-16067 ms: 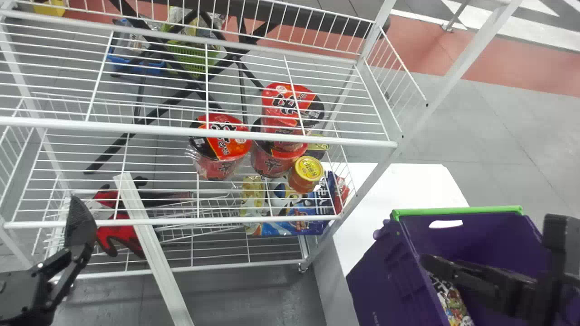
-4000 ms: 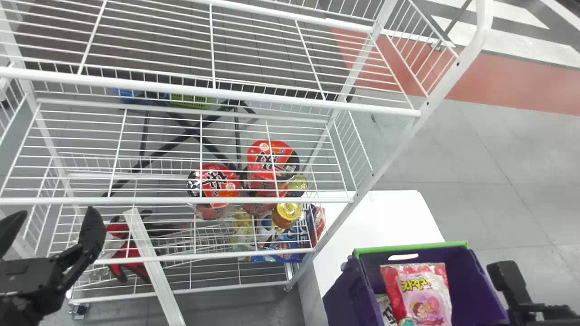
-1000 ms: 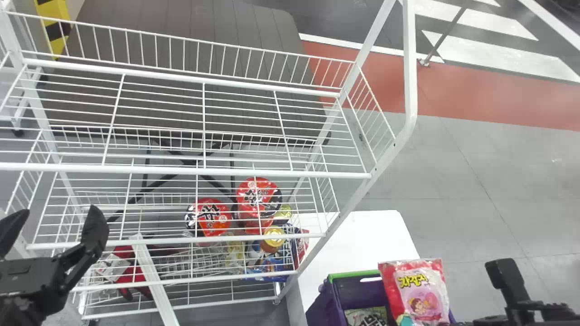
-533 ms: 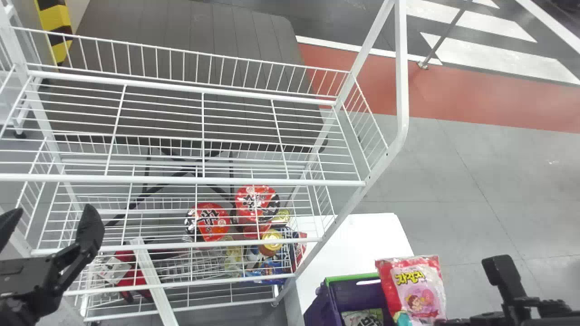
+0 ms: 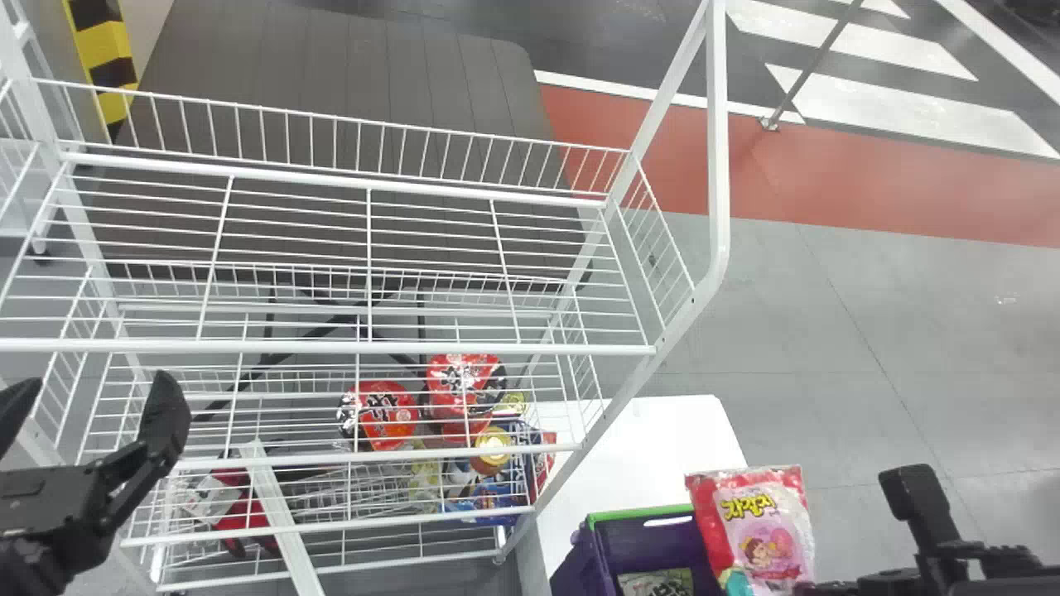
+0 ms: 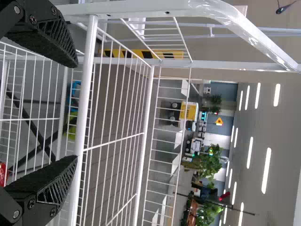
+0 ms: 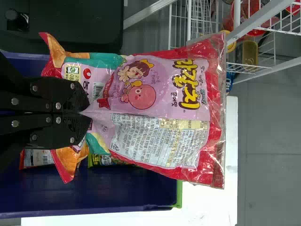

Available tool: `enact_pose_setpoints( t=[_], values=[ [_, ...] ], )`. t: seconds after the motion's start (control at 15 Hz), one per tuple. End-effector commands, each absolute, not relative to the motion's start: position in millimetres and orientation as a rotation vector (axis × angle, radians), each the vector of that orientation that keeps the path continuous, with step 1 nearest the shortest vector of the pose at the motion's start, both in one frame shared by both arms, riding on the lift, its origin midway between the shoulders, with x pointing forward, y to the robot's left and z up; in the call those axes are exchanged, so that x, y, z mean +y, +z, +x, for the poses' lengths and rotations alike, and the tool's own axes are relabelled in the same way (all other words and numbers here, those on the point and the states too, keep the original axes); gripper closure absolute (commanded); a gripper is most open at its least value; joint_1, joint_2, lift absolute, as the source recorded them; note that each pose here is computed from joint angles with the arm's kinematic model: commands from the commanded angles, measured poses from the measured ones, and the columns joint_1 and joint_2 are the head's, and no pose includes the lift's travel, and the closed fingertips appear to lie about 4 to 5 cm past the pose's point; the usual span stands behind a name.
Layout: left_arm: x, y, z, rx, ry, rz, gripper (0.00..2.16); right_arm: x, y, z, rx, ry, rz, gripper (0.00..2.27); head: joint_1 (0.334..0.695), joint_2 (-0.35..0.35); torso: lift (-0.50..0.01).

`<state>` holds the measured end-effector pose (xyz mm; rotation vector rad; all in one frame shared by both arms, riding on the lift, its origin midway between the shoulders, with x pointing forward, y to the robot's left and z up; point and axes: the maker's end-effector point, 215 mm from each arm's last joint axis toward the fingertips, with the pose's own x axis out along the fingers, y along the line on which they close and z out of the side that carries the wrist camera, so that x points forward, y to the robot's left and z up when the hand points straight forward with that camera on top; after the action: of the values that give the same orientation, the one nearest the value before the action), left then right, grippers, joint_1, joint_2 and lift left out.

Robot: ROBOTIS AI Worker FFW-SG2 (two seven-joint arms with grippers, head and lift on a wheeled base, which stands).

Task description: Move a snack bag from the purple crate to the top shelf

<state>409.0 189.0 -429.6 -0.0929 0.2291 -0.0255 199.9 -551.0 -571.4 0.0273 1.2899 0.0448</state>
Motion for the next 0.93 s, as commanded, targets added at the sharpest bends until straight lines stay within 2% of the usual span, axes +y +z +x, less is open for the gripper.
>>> enact_pose_setpoints(
  t=[0.0,0.4,0.87],
  values=[
    [188.2,-430.0,409.4,0.229,-0.027,-0.094,0.13,-550.2,-571.7,200.2,1.288,0.047,0.028,1.64,0.695,-0.350,-0.015],
    [188.2,-430.1,409.8,0.229,-0.027,-0.092,0.13,-551.5,-574.1,198.3,1.291,0.044,0.027,1.64,0.695,-0.350,0.008],
    [187.9,-434.6,411.4,0.236,-0.025,-0.093,0.13,-543.3,-567.6,203.5,1.263,0.058,0.045,1.64,0.695,-0.350,0.010]
  ],
)
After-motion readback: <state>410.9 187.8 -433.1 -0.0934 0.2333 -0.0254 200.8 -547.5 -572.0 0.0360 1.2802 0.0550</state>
